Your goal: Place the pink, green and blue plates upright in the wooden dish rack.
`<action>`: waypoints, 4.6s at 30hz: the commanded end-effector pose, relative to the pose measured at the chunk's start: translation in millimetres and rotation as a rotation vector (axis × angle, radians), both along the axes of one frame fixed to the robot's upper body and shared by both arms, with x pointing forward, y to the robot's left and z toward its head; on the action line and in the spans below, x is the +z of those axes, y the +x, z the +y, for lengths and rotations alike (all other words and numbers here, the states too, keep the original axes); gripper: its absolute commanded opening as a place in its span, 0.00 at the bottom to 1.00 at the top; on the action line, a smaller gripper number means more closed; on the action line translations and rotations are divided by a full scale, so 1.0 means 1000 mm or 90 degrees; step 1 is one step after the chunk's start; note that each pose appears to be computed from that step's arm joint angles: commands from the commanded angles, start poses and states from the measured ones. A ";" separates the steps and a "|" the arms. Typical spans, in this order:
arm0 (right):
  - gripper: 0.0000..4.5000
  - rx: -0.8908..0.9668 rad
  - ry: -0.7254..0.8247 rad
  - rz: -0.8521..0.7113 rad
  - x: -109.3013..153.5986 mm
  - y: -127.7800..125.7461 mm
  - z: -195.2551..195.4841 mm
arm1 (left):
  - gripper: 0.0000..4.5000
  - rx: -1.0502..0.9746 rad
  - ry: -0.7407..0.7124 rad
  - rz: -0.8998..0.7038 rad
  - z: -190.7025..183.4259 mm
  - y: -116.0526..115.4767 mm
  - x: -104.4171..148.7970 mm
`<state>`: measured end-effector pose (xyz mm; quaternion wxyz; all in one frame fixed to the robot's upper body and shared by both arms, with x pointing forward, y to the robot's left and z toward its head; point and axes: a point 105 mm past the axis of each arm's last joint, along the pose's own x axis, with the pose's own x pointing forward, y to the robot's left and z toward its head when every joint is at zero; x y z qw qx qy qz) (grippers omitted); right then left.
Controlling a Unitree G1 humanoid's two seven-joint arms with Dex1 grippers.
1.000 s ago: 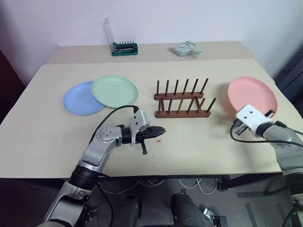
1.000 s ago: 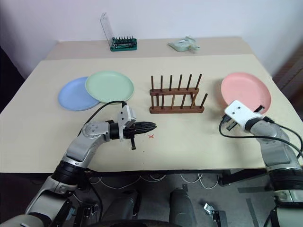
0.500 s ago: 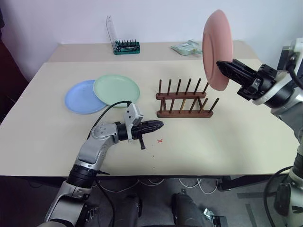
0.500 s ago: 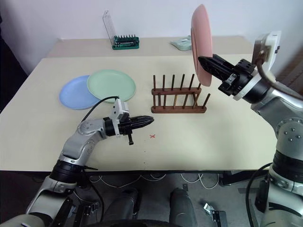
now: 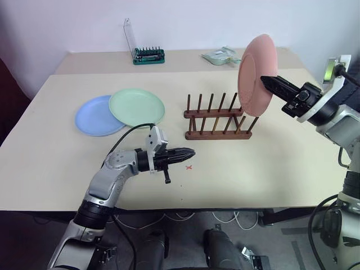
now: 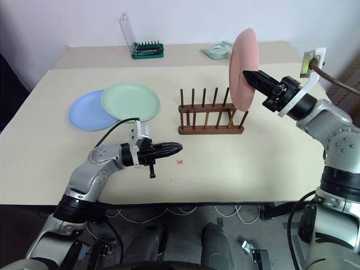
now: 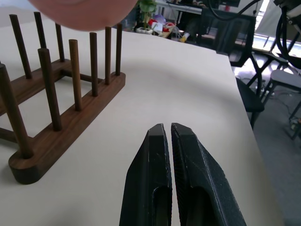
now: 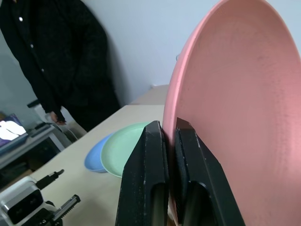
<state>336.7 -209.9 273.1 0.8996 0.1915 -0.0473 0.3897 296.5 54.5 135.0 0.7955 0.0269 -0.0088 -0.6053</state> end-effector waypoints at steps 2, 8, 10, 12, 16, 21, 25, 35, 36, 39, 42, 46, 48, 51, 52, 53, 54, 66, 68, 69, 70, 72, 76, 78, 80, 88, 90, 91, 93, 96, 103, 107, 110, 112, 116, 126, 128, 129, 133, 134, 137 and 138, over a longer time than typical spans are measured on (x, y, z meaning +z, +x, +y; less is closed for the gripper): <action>0.00 -0.006 0.049 -0.004 0.011 0.006 -0.006 | 0.04 0.002 -0.005 -0.021 0.002 -0.001 0.004; 0.07 -0.035 0.067 0.019 -0.002 0.013 -0.016 | 0.04 -0.001 -0.006 -0.016 -0.001 -0.004 0.004; 0.23 -0.031 0.067 0.023 -0.006 0.013 -0.015 | 0.04 -0.001 -0.005 -0.014 -0.002 -0.005 0.004; 0.43 -0.035 0.070 0.024 -0.008 0.013 -0.017 | 0.04 -0.001 -0.006 -0.015 -0.003 -0.005 0.006; 0.86 -0.060 0.059 0.013 -0.008 0.014 -0.020 | 0.04 0.002 -0.007 -0.013 -0.003 -0.004 0.009; 0.96 -0.176 -0.004 -0.083 0.012 0.020 -0.040 | 0.04 0.025 -0.011 -0.010 0.001 -0.001 0.009; 0.96 -0.260 -0.109 -0.176 0.035 0.013 -0.054 | 0.04 0.062 -0.028 -0.019 0.008 0.006 0.015; 0.97 -0.089 -0.559 -0.363 0.032 -0.028 0.033 | 0.53 0.538 -0.224 -0.012 0.131 0.073 0.074; 0.97 -0.064 -0.565 -0.368 0.028 -0.030 0.045 | 0.63 0.607 -0.212 -0.009 0.149 0.080 0.073; 0.97 -0.005 -0.595 -0.384 0.012 -0.035 0.073 | 0.96 0.727 -0.168 0.008 0.176 0.090 0.072; 0.97 0.035 -0.619 -0.393 -0.005 -0.037 0.094 | 0.98 0.780 -0.120 0.053 0.182 0.101 0.066; 0.97 0.079 -0.597 -0.395 -0.021 -0.040 0.117 | 0.98 0.844 -0.070 0.127 0.189 0.119 0.056; 0.97 0.084 -0.578 -0.388 -0.023 -0.042 0.121 | 0.98 0.841 -0.070 0.161 0.185 0.126 0.053; 0.97 0.075 -0.566 -0.382 -0.023 -0.041 0.121 | 0.98 0.848 -0.043 0.207 0.181 0.134 0.044; 0.97 0.067 -0.562 -0.378 -0.022 -0.040 0.119 | 0.98 0.852 -0.029 0.222 0.180 0.137 0.041; 0.97 0.059 -0.562 -0.375 -0.022 -0.039 0.118 | 0.98 0.862 -0.018 0.231 0.182 0.139 0.039; 0.97 0.052 -0.563 -0.372 -0.023 -0.039 0.116 | 0.98 0.870 -0.021 0.246 0.183 0.141 0.037; 0.97 0.018 -0.572 -0.346 -0.031 -0.038 0.107 | 0.01 0.866 -0.092 0.239 0.179 0.149 0.046; 0.97 0.018 -0.574 -0.346 -0.031 -0.038 0.107 | 0.01 0.854 -0.106 0.232 0.176 0.148 0.049; 0.97 0.017 -0.575 -0.347 -0.031 -0.038 0.107 | 0.01 0.839 -0.135 0.215 0.173 0.148 0.057; 0.97 0.014 -0.579 -0.349 -0.030 -0.037 0.107 | 0.01 0.819 -0.176 0.185 0.170 0.147 0.068; 0.97 0.003 -0.597 -0.361 -0.029 -0.032 0.107 | 0.01 0.790 -0.315 0.107 0.171 0.137 0.104; 0.97 -0.042 -0.682 -0.422 -0.028 -0.013 0.112 | 0.01 0.725 -0.473 -0.024 0.163 0.105 0.154; 0.97 -0.053 -0.709 -0.471 -0.024 -0.006 0.121 | 0.01 0.666 -0.501 -0.070 0.147 0.090 0.170; 0.97 -0.064 -0.719 -0.519 -0.017 -0.002 0.130 | 0.01 0.632 -0.501 -0.100 0.137 0.081 0.176; 0.97 -0.124 -0.769 -0.729 0.002 0.002 0.168 | 0.01 0.579 -0.478 -0.168 0.099 0.061 0.185; 0.97 -0.113 -0.778 -0.742 -0.004 0.002 0.173 | 0.01 0.559 -0.469 -0.175 0.087 0.058 0.186; 0.97 -0.109 -0.781 -0.747 -0.006 0.002 0.175 | 0.01 0.553 -0.463 -0.179 0.083 0.057 0.186; 0.97 -0.127 -0.788 -0.764 -0.004 0.003 0.176 | 0.01 0.557 -0.439 -0.210 0.075 0.055 0.187; 0.97 -0.115 -0.794 -0.775 -0.008 0.002 0.180 | 0.01 0.541 -0.434 -0.213 0.064 0.053 0.187; 0.85 -0.097 -0.815 -0.769 -0.017 0.004 0.182 | 0.00 0.509 -0.446 -0.197 0.053 0.047 0.186; 0.46 -0.109 -0.828 -0.772 -0.017 0.007 0.180 | 0.00 0.510 -0.441 -0.205 0.054 0.046 0.186; 0.12 -0.120 -0.837 -0.776 -0.017 0.009 0.178 | 0.00 0.518 -0.454 -0.197 0.058 0.048 0.187; 0.01 -0.123 -0.839 -0.776 -0.017 0.009 0.178 | 0.00 0.525 -0.468 -0.186 0.062 0.049 0.188; 0.00 -0.125 -0.837 -0.778 -0.017 0.009 0.178 | 0.16 0.519 -0.548 -0.130 0.075 0.049 0.192; 0.00 -0.153 -0.715 -0.741 0.003 0.004 0.173 | 0.99 0.757 -0.630 -0.160 0.175 0.064 0.198; 0.00 -0.148 -0.617 -0.703 0.017 -0.003 0.173 | 0.99 0.802 -0.548 -0.200 0.188 0.067 0.191; 0.00 -0.134 -0.566 -0.680 0.023 -0.007 0.173 | 0.99 0.809 -0.489 -0.204 0.189 0.072 0.179; 0.00 -0.054 -0.347 -0.542 0.043 -0.024 0.161 | 0.99 0.694 -0.242 -0.141 0.153 0.081 0.108; 0.00 -0.038 -0.320 -0.517 0.045 -0.027 0.158 | 0.99 0.649 -0.203 -0.133 0.140 0.078 0.097; 0.00 0.002 -0.207 -0.433 0.053 -0.037 0.146 | 0.99 0.484 -0.105 -0.100 0.100 0.057 0.063; 0.00 0.015 -0.157 -0.397 0.055 -0.041 0.140 | 0.99 0.424 -0.085 -0.081 0.086 0.047 0.053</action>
